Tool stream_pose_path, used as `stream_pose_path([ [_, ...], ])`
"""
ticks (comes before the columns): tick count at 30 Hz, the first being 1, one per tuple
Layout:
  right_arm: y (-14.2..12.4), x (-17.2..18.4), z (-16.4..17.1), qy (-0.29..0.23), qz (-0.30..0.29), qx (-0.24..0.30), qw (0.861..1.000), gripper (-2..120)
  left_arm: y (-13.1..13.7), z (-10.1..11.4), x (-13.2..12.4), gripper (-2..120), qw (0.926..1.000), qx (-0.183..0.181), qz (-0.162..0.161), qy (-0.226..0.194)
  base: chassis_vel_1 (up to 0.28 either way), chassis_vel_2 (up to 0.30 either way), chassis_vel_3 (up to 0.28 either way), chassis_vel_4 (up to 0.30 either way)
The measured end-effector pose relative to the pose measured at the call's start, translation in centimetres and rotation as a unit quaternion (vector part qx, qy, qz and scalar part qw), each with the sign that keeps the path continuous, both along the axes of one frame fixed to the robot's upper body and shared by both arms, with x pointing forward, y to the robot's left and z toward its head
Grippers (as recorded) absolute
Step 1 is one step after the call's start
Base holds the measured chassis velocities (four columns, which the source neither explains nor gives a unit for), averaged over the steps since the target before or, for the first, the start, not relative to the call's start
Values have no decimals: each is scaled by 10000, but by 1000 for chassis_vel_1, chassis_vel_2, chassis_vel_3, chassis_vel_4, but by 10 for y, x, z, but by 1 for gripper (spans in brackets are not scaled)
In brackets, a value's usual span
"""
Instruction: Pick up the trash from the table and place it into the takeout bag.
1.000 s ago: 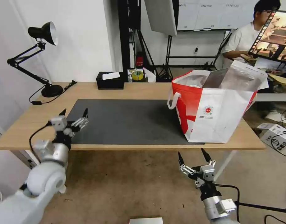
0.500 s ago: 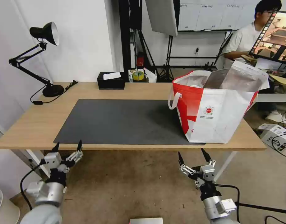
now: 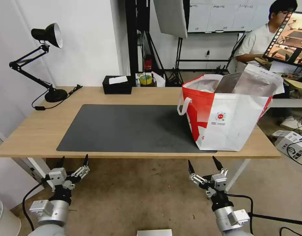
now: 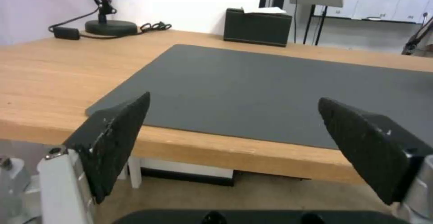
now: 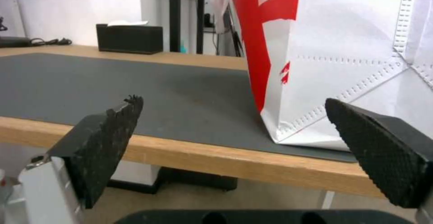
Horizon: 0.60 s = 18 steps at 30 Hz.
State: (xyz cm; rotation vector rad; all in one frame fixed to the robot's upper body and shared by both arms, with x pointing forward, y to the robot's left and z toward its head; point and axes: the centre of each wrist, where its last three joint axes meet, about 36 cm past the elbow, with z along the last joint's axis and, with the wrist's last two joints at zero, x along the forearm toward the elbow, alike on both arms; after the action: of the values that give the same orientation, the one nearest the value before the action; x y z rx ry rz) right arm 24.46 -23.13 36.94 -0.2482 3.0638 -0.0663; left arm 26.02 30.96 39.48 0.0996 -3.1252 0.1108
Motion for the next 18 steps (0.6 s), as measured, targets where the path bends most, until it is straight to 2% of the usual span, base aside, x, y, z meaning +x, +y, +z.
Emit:
stream_pose_path([
  [18, 0, 0, 0, 0, 0, 0, 10000, 100, 0, 1, 1, 100, 10000, -9, -9, -1, 0, 0, 0, 0],
])
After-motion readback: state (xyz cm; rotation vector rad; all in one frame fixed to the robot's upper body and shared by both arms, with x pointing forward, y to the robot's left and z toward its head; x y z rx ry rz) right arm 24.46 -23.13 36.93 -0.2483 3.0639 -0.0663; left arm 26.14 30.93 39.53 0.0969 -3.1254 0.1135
